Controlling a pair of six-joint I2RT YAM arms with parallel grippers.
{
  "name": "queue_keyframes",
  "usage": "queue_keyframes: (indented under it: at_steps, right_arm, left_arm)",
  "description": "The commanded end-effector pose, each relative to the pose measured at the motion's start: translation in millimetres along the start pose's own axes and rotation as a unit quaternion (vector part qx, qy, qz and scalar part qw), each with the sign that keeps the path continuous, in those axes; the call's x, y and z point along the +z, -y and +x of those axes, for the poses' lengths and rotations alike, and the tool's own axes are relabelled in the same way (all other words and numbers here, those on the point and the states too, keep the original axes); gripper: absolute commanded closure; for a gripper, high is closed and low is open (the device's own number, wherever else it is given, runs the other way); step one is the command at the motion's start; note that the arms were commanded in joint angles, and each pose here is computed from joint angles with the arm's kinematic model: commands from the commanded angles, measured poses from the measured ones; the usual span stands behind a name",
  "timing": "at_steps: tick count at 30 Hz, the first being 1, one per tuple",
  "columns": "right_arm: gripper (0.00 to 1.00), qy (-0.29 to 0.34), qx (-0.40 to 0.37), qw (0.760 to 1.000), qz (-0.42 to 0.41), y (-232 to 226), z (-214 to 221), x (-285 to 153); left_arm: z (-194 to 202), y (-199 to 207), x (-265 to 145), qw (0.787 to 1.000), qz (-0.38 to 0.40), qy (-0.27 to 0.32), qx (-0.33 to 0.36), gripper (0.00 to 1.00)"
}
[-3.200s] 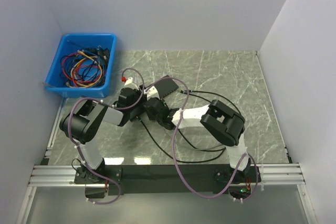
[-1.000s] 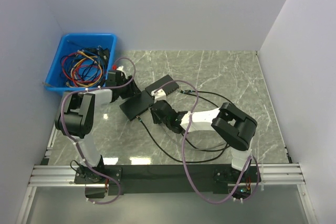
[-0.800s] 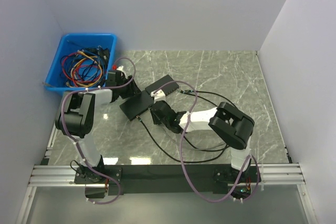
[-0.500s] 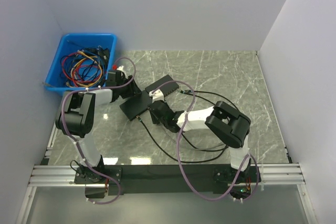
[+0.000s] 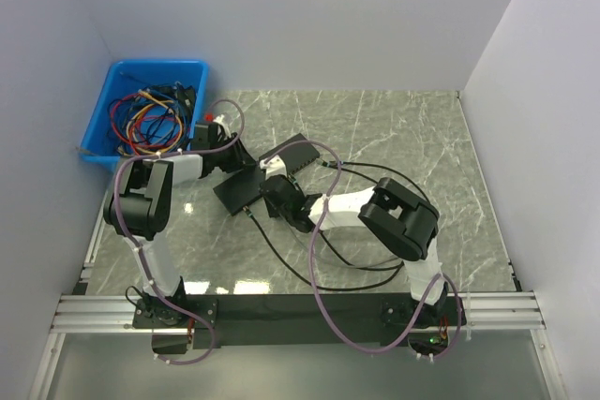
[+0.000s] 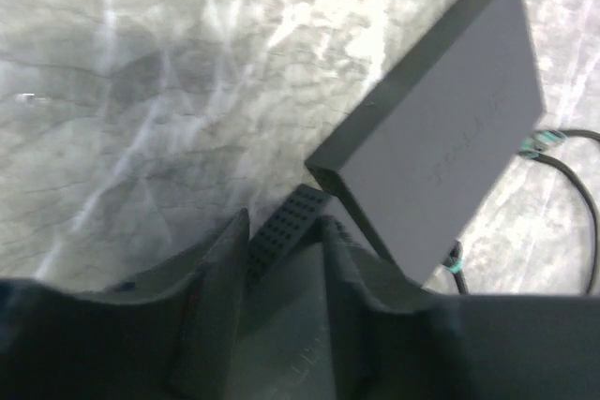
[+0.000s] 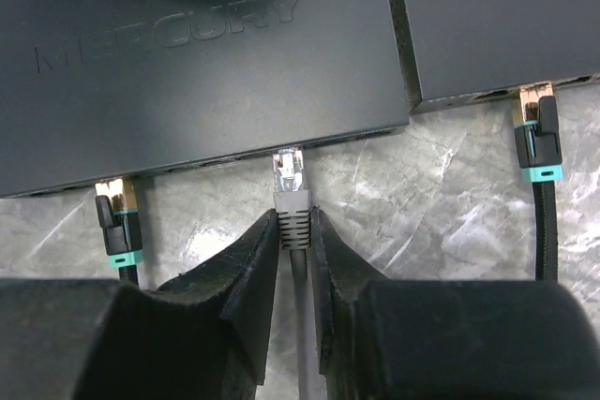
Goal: Insert the plug into the switch port
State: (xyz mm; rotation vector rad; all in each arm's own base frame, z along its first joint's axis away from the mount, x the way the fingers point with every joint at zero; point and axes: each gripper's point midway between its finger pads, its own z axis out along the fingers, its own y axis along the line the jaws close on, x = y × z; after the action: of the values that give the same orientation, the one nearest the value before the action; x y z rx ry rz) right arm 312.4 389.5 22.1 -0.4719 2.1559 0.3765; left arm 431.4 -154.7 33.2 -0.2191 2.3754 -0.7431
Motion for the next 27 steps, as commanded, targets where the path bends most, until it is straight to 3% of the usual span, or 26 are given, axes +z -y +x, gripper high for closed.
queue_keyframes:
  at_steps: [1, 5, 10, 19, 27]
  right_arm:
    - [0.75, 0.024, 0.007, 1.000, 0.001, -1.7, -22.9, 7.3]
    - [0.78, 0.027, 0.010, 1.000, -0.001, -1.8, -25.6, 9.5]
    - [0.79, 0.028, 0.014, 0.999, 0.000, -1.5, -26.2, 12.3]
    - [0.81, 0.026, 0.015, 1.000, 0.002, -0.9, -24.4, 16.3]
    - [0.83, 0.023, 0.015, 1.000, 0.003, 1.2, -21.1, 16.5]
  left_arm:
    - [69.4, -42.7, -1.8, 0.992, -0.067, -0.106, -0.032, 0.65]
    - [84.6, -41.2, -4.3, 0.990, -0.059, -0.124, -0.036, 0.85]
    - [101.1, -40.7, -9.0, 0.987, -0.064, -0.140, -0.033, 0.99]
    - [101.6, -57.9, -8.3, 0.982, -0.122, -0.138, -0.035, 0.99]
    - [70.9, -65.7, -8.8, 0.977, -0.190, -0.092, -0.026, 0.99]
